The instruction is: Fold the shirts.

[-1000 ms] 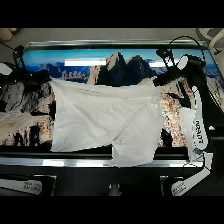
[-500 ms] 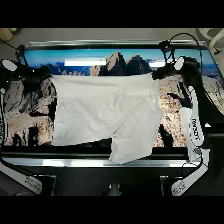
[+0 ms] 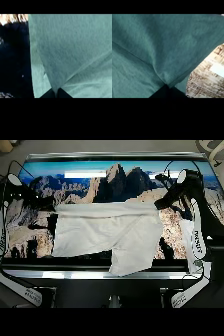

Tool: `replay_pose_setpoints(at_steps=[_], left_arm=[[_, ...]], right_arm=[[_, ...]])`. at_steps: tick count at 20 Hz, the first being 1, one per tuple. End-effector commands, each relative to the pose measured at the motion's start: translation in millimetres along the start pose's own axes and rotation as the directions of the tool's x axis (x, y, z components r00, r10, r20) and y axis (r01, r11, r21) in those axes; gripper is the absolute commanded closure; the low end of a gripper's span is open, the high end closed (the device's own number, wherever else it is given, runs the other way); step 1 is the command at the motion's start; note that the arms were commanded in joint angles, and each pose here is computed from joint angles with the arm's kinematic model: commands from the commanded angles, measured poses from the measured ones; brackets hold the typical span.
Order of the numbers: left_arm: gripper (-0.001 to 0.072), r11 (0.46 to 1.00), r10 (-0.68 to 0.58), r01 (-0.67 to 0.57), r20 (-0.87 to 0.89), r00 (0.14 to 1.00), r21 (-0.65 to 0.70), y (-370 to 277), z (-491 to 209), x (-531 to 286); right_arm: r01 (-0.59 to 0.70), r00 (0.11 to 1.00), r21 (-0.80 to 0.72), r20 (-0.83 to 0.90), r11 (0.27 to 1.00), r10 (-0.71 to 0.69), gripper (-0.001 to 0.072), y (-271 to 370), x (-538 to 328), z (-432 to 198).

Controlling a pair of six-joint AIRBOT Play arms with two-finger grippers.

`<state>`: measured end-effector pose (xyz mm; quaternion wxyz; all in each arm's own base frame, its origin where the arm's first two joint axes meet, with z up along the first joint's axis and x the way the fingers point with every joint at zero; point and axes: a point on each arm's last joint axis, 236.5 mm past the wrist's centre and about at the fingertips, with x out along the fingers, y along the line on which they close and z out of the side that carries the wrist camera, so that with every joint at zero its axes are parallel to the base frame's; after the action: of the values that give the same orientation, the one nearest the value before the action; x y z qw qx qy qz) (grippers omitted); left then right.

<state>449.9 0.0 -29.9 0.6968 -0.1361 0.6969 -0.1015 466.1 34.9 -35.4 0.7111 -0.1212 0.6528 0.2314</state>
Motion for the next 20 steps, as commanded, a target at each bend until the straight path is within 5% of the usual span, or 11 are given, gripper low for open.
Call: replay_pose_setpoints(at_steps=[1,5,7,8,14,20], left_arm=[[0.0680,0.999,-0.002,-0.008,-0.193,0.981,-0.048,8.1,-48.6,20.9],[0.0635,0.998,-0.010,-0.001,-0.206,0.979,-0.056,8.6,-52.1,27.6],[0.0198,0.998,-0.016,0.003,-0.221,0.975,-0.058,7.3,-57.0,23.4],[0.0171,0.998,-0.018,0.005,-0.227,0.974,-0.060,7.6,-60.6,17.4],[0.0253,0.990,-0.002,-0.018,-0.137,0.991,-0.140,12.4,-106.0,-17.4],[0.0252,0.982,-0.015,-0.012,-0.137,0.990,-0.188,18.7,-216.9,55.3]], right_arm=[[-0.149,0.974,0.020,-0.171,0.989,0.150,0.0681,30.8,24.4,-44.8],[-0.136,0.978,0.057,-0.154,0.989,0.144,0.0654,29.0,29.1,-41.5],[-0.132,0.980,0.057,-0.142,0.990,0.139,0.0276,28.6,24.5,-40.2],[-0.109,0.982,0.044,-0.150,0.993,0.115,0.0149,25.2,16.5,-44.1],[-0.075,0.968,-0.008,-0.241,0.997,0.071,0.0282,39.3,-14.3,-98.3],[-0.094,0.972,-0.014,-0.219,0.995,0.089,0.0285,80.3,-8.8,-158.4]])
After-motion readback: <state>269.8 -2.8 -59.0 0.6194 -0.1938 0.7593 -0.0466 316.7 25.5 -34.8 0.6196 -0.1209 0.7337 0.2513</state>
